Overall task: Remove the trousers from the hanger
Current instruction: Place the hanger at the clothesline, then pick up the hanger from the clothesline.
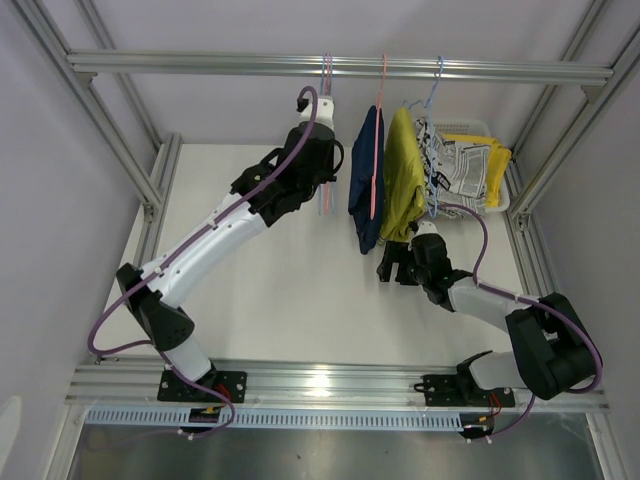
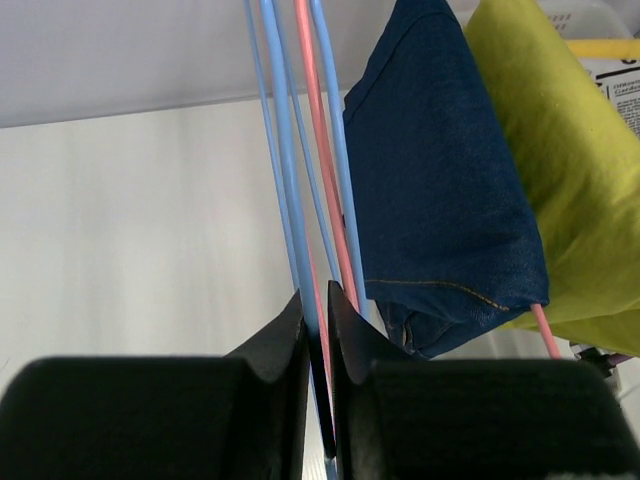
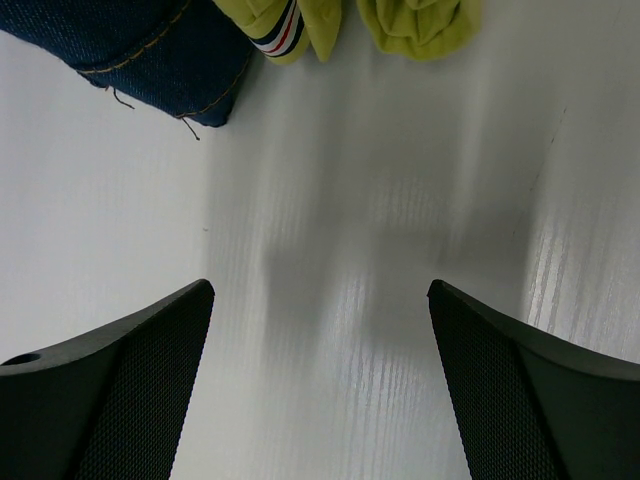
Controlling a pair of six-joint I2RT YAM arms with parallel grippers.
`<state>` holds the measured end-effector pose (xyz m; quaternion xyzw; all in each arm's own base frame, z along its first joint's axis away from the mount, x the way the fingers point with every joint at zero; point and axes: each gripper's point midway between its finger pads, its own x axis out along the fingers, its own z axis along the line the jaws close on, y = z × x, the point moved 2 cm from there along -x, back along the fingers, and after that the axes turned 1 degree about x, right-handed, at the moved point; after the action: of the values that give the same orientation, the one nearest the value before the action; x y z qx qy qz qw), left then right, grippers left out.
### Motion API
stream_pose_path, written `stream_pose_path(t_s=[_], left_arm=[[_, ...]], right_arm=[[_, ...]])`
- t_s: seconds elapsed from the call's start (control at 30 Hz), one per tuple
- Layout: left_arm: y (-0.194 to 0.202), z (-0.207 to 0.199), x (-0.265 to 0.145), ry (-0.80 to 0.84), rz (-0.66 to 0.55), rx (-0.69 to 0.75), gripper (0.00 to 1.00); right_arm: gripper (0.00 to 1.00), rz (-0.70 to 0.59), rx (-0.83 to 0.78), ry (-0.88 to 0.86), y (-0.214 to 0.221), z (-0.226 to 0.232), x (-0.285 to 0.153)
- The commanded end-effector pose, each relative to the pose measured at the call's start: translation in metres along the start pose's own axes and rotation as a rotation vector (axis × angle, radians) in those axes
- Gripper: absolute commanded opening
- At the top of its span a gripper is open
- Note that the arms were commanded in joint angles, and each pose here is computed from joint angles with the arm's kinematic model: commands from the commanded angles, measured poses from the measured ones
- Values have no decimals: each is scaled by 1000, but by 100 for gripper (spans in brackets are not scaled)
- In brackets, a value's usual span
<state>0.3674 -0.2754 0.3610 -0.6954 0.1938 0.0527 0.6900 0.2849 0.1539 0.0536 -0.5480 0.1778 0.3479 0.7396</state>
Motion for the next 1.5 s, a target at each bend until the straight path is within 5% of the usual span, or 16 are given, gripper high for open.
stream_pose_path(t_s=[0.0, 0.57, 0.8, 1.07, 1.47], left_arm=[[-13, 9, -25, -4, -33, 5, 13], [8, 24, -82, 64, -20, -8, 19], [-19, 39, -121, 125, -104, 2, 26], [-36, 75, -143, 28, -200, 92, 34], [6, 108, -134, 19, -245, -86, 38]], right_arm=[[93, -53, -18, -29, -19, 11, 2], [93, 2, -21, -65, -9, 17, 2], [93, -20, -15, 18, -21, 11, -15], [93, -120, 18, 174, -71, 4, -70], [94, -348, 3, 342, -163, 14, -217]])
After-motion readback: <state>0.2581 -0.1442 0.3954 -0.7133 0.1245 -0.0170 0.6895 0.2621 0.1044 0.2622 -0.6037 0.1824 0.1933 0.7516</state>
